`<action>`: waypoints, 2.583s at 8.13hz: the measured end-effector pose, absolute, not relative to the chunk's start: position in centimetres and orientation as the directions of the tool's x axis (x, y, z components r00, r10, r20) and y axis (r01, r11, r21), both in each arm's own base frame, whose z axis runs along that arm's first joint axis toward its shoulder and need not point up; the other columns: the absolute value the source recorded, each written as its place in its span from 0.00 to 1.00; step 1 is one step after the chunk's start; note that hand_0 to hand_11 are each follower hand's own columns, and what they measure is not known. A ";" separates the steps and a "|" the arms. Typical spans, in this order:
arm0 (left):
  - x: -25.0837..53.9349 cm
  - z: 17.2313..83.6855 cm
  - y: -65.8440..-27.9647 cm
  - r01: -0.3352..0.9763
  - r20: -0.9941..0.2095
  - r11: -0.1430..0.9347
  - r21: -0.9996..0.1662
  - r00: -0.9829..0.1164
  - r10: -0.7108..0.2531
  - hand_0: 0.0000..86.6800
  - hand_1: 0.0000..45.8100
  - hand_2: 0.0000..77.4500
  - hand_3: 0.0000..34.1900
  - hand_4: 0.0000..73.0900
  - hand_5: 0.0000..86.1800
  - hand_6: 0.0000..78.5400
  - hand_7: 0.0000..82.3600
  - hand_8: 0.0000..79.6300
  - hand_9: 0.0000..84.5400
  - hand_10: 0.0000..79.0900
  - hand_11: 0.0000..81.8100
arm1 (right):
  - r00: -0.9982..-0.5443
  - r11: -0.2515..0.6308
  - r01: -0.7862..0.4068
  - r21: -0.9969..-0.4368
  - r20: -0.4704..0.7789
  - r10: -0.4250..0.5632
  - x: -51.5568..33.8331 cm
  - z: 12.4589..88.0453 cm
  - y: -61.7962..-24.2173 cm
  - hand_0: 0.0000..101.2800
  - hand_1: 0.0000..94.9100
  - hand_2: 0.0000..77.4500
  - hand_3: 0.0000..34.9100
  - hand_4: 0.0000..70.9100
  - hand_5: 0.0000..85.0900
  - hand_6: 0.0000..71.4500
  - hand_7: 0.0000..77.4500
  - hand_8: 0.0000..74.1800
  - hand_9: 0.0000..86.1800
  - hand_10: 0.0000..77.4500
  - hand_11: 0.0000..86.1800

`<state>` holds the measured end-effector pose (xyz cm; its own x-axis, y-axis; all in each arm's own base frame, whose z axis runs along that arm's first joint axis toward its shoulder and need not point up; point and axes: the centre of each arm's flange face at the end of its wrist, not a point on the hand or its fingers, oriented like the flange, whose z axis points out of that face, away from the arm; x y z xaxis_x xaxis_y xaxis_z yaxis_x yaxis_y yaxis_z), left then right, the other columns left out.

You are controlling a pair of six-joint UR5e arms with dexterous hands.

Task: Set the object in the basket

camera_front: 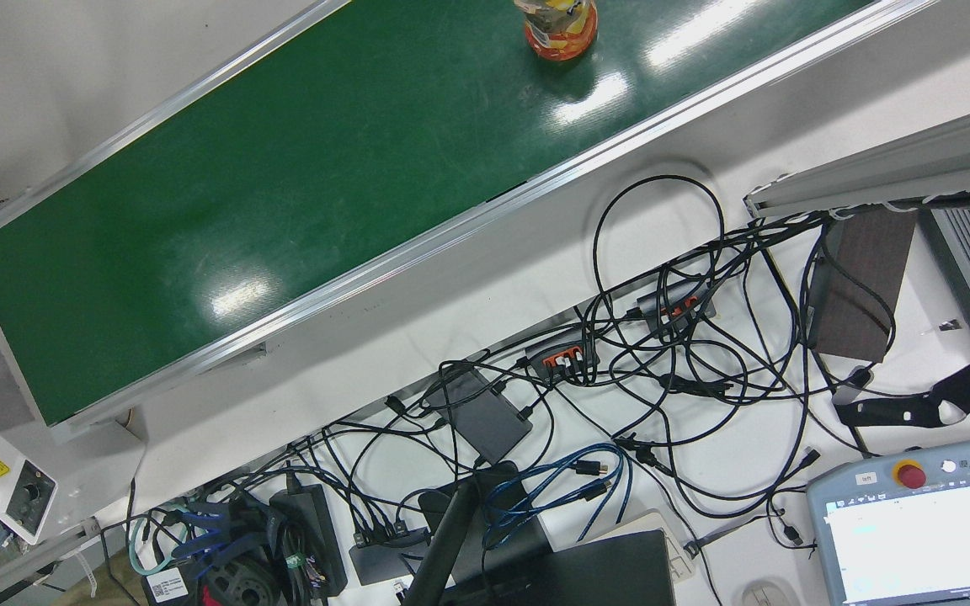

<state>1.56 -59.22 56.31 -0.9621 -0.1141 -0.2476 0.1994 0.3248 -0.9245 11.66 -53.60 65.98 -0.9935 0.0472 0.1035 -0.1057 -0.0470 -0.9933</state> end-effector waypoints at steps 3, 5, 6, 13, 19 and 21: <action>1.6 56.3 -59.2 0.200 -0.248 0.325 -0.924 -0.962 -0.115 0.61 0.23 0.01 0.00 0.08 0.03 0.00 0.01 0.01 0.01 0.04 0.08 | -0.994 -0.047 -0.106 -0.993 0.104 0.047 11.7 66.0 -53.6 0.00 0.00 0.01 0.01 0.00 0.00 0.00 0.01 0.00 0.00 0.00 0.00; 1.5 56.3 -59.2 0.200 -0.248 0.325 -0.925 -0.962 -0.113 0.60 0.23 0.00 0.00 0.08 0.03 0.00 0.01 0.01 0.01 0.04 0.08 | -0.994 -0.047 -0.106 -0.993 0.104 0.047 11.7 66.0 -53.6 0.00 0.00 0.01 0.01 0.00 0.00 0.00 0.01 0.00 0.00 0.00 0.00; 1.5 56.3 -59.2 0.200 -0.248 0.325 -0.925 -0.962 -0.113 0.60 0.23 0.00 0.00 0.08 0.03 0.00 0.01 0.01 0.01 0.04 0.08 | -0.994 -0.047 -0.106 -0.993 0.104 0.047 11.7 66.0 -53.6 0.00 0.00 0.01 0.01 0.00 0.00 0.00 0.01 0.00 0.00 0.00 0.00; 1.4 56.0 -59.2 0.198 -0.247 0.330 -0.923 -0.963 -0.111 0.60 0.23 0.01 0.00 0.08 0.03 0.00 0.01 0.00 0.01 0.04 0.06 | -0.994 -0.047 -0.106 -0.993 0.104 0.047 11.7 66.0 -53.6 0.00 0.00 0.01 0.01 0.00 0.00 0.00 0.01 0.00 0.00 0.00 0.00; 1.3 55.6 -59.2 0.198 -0.246 0.335 -0.921 -0.963 -0.107 0.60 0.23 0.01 0.00 0.08 0.03 0.00 0.01 0.01 0.01 0.04 0.07 | -0.994 -0.048 -0.106 -0.993 0.104 0.047 11.7 66.0 -53.6 0.00 0.00 0.01 0.01 0.00 0.00 0.00 0.01 0.00 0.00 0.00 0.00; 1.3 55.6 -59.2 0.198 -0.246 0.334 -0.922 -0.963 -0.107 0.60 0.23 0.00 0.00 0.08 0.03 0.00 0.01 0.01 0.01 0.04 0.07 | -0.994 -0.047 -0.106 -0.993 0.104 0.047 11.7 66.0 -53.6 0.00 0.00 0.01 0.01 0.00 0.00 0.00 0.01 0.00 0.00 0.00 0.00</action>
<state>1.27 -59.18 55.65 -0.9634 -0.1071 -0.2460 0.1982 0.3338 -0.9216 11.67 -53.60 66.00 -0.9935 0.0472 0.1035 -0.1057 -0.0475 -0.9933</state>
